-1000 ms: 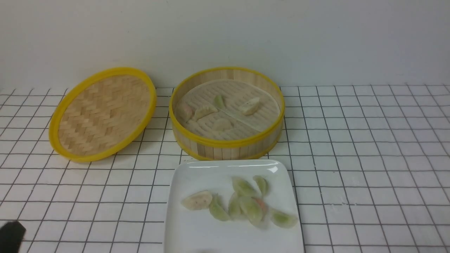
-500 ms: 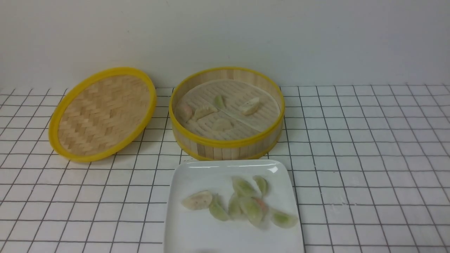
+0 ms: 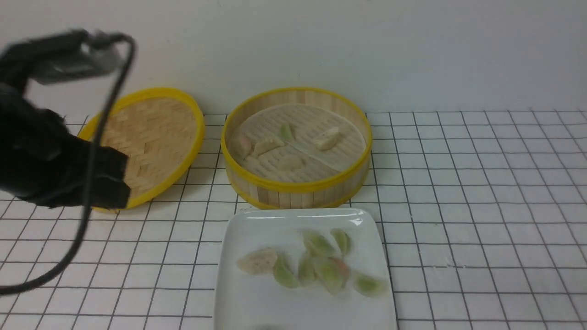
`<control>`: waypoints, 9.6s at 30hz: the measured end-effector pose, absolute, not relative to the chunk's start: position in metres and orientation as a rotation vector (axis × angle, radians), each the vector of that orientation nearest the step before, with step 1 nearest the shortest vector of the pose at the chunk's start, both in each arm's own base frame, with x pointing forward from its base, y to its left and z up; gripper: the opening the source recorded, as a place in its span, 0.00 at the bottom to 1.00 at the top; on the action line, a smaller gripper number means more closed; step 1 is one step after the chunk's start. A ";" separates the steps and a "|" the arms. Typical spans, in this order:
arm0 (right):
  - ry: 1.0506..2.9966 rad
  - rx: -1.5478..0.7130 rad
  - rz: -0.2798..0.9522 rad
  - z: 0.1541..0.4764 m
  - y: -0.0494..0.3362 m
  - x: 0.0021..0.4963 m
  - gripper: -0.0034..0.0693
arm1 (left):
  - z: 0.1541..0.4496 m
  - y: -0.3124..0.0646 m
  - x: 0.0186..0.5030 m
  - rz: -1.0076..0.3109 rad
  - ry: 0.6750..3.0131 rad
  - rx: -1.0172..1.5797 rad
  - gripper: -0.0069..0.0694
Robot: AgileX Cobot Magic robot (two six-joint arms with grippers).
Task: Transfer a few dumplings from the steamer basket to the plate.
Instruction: Use the left arm to grab a dumpling from the steamer, then use the left arm to put the dumpling into the plate, then use the right arm to grab a dumpling from inside the steamer, then use the right arm to put the dumpling into the plate
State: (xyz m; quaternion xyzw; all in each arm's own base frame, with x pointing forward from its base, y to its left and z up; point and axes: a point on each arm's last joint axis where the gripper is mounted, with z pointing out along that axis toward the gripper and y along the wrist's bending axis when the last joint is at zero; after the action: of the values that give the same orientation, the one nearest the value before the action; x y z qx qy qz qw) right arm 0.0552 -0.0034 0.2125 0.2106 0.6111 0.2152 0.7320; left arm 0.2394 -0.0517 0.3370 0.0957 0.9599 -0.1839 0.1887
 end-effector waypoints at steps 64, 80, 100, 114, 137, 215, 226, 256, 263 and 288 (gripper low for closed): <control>2.318 -0.046 0.456 0.345 0.036 0.086 0.03 | 0.276 -0.173 0.494 -0.157 2.482 0.804 0.17; 2.339 -0.058 0.464 0.343 0.037 0.085 0.03 | 0.170 -0.181 0.520 -0.159 2.608 0.821 0.60; 2.347 -0.062 0.463 0.343 0.037 0.084 0.03 | 0.370 -0.168 0.447 -0.344 2.378 0.638 0.32; 2.391 -0.092 0.453 0.340 0.037 0.083 0.03 | 0.266 -0.194 0.276 -0.408 2.909 1.016 0.32; 2.559 -0.470 0.539 0.375 0.105 0.238 0.03 | 0.240 -0.194 0.290 -0.049 2.929 0.999 0.31; 2.413 -0.674 0.114 0.185 0.233 0.521 0.62 | 0.420 -0.112 0.165 -0.353 2.447 0.679 0.08; 2.327 -0.738 0.075 0.185 0.235 0.525 0.63 | 0.421 -0.112 0.165 -0.344 2.446 0.679 0.08; 2.420 -0.919 -0.064 0.180 0.223 0.518 0.31 | 0.421 -0.113 0.164 -0.362 2.447 0.679 0.08; 2.415 -0.889 -0.044 0.228 0.219 0.505 0.31 | 0.421 -0.113 0.164 -0.363 2.447 0.679 0.08; 2.847 -0.876 0.521 0.228 0.235 0.274 0.31 | 0.421 -0.102 0.170 -0.180 2.421 0.684 0.08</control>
State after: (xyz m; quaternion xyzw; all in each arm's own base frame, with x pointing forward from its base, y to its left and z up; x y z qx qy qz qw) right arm 0.2740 0.2352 0.2278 -0.2893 0.9398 0.1720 0.0590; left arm 0.1703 -0.1024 0.4206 0.2582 0.9143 -0.0678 0.3047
